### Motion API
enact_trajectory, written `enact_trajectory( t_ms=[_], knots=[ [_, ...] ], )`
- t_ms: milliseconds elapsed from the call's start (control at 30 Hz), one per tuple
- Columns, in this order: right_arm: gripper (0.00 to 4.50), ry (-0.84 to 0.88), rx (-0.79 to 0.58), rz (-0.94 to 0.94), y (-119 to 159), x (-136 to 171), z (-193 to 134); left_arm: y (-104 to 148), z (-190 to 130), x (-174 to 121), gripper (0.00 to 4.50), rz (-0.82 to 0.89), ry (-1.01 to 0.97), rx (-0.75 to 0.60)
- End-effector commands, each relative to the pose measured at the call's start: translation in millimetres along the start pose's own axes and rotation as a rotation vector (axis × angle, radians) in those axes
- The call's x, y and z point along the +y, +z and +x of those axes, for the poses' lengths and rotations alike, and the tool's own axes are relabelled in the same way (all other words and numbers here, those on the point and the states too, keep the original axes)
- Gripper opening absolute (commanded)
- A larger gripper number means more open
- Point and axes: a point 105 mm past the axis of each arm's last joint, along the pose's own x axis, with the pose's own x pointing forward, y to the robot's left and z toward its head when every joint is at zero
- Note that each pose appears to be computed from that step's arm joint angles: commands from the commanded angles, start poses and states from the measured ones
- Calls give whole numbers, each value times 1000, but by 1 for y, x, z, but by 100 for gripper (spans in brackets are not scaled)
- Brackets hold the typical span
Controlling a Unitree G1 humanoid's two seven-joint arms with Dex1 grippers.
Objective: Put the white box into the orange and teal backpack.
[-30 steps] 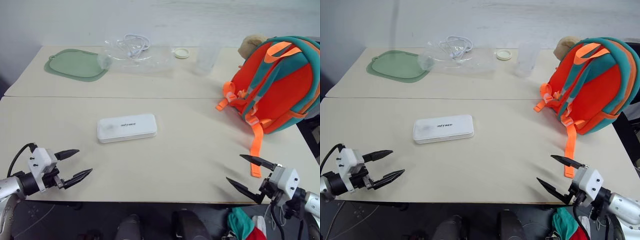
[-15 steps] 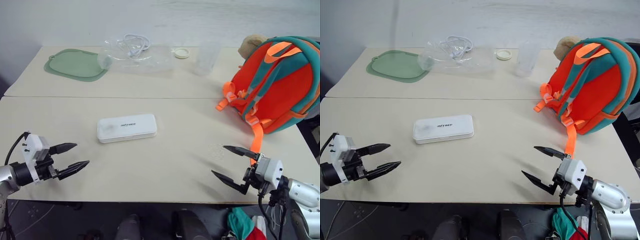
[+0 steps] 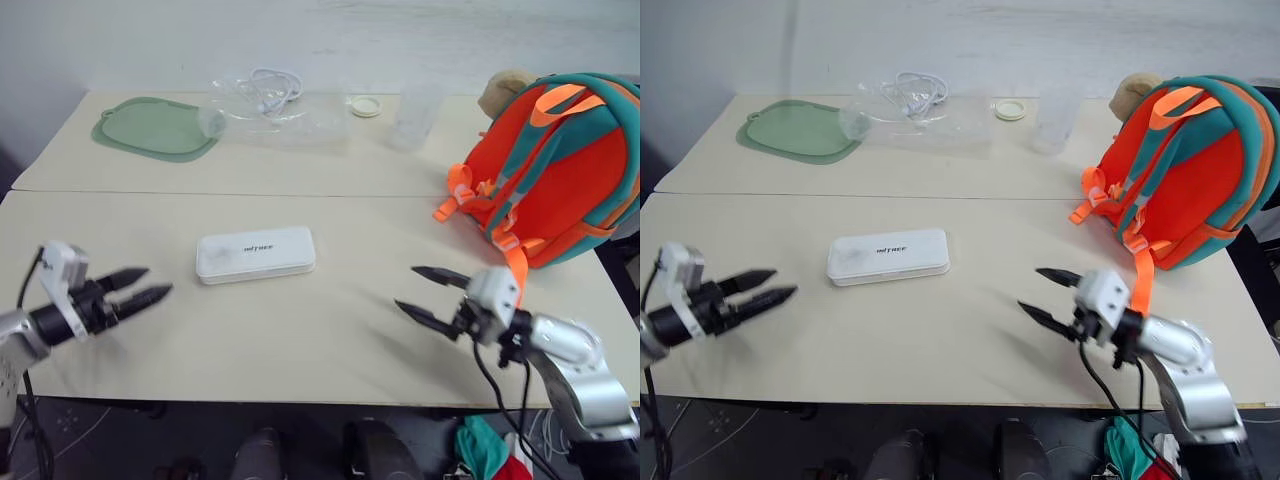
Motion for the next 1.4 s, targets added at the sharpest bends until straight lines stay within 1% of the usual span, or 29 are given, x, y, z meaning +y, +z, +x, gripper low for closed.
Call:
enact_trajectory(
  t_ms=[33,67,133,200,233,267,367,467,633,767,900,1000,1100,1267,1400],
  knots=[
    [184,-60,66,3,-10,-9,36,9,21,23,241,4,177,-42],
    [153,-80,89,7,-16,-13,48,10,28,28,215,-7,221,-45],
    [79,-128,131,-20,-26,-21,70,10,41,34,148,-22,293,-47],
    [10,-158,167,-37,-36,-25,88,4,53,33,86,-49,307,-25],
    [0,-166,174,-40,-39,-26,95,1,57,30,57,-67,296,-12],
    [0,-168,172,-24,-41,-26,105,-6,64,24,24,-81,270,18],
    [0,-144,157,1,-41,-19,130,-20,75,14,24,-54,250,91],
    [0,-85,123,7,-35,-8,146,-27,83,6,24,-53,246,112],
    [0,-16,84,24,-32,4,155,-35,94,-21,24,20,134,150],
    [0,67,54,30,-25,18,150,-43,100,-41,24,76,52,194],
    [0,92,89,25,-28,22,129,-51,100,-60,24,131,-49,249],
    [0,112,138,37,-33,26,106,-54,100,-71,24,126,-84,263],
    [0,135,179,76,-34,34,78,-65,100,-88,24,129,-149,297],
    [0,163,229,143,-33,49,45,-74,106,-109,24,119,-205,298],
    [0,146,282,167,-36,53,27,-79,113,-128,24,122,-252,290]
  ],
)
